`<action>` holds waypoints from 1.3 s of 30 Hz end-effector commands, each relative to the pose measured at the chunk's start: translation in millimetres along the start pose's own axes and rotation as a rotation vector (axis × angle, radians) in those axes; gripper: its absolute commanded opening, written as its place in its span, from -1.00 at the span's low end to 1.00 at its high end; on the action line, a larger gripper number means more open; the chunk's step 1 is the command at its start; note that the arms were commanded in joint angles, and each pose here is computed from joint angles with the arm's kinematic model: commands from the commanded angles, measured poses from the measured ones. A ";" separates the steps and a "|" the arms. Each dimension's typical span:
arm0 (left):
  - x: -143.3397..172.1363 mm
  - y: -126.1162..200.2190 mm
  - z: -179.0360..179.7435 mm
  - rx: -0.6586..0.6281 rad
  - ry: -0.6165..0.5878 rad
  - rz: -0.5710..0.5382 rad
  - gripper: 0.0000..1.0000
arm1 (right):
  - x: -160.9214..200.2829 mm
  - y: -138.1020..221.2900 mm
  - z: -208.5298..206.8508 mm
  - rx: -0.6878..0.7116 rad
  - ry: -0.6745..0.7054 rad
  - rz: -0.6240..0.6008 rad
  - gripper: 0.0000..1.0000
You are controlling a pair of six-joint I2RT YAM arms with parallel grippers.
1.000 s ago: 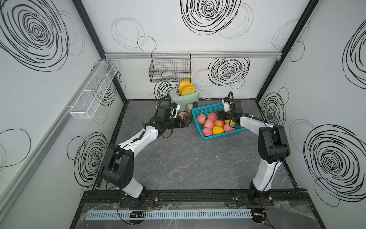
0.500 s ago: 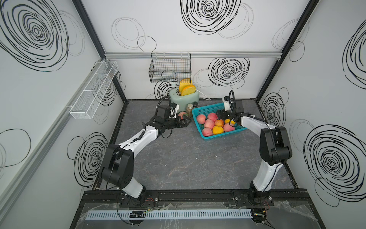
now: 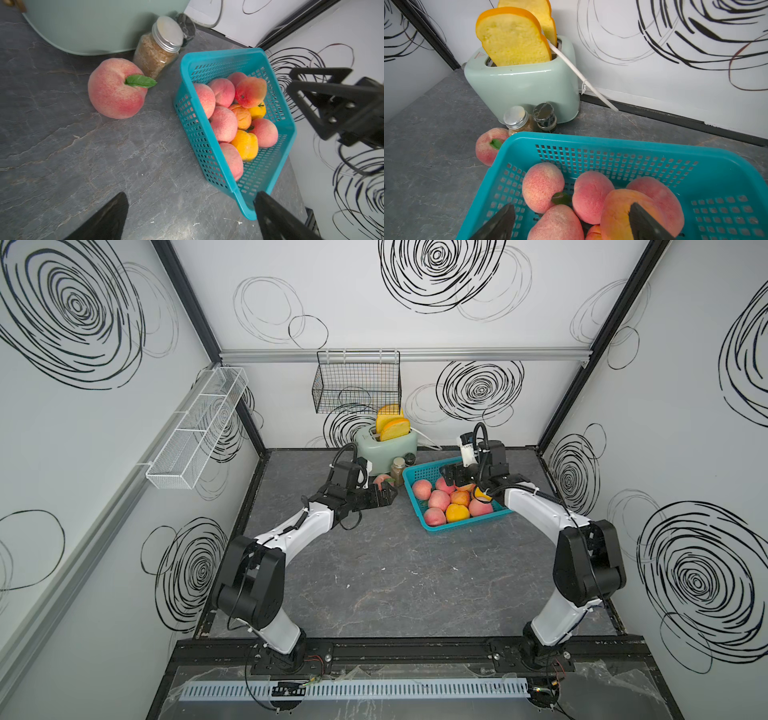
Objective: Put the peaches into the basket
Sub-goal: Place the peach in the basket, then pick up the peach from the center of the board.
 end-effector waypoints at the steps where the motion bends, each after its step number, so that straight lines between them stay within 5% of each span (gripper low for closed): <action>1: -17.5 -6.7 13.1 -0.069 0.015 -0.070 0.96 | -0.2 14.9 17.7 -0.047 0.000 0.000 0.85; 20: -35.4 -62.4 62.2 -0.238 -0.037 -0.133 0.97 | 25.8 39.1 60.7 -0.170 -0.014 0.034 0.95; 39: -42.7 -105.1 86.6 -0.289 -0.099 -0.062 0.97 | 33.3 39.3 49.6 -0.166 -0.033 0.039 0.93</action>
Point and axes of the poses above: each gripper's point midway between its finger pads, its own y axis back along the fingers, its own z axis along the line the jaws close on, x = y × z, the point moved 1 cm from there along y, back along the fingers, and after that the axes turned 15 degrees about -y, right-handed, at the moved point
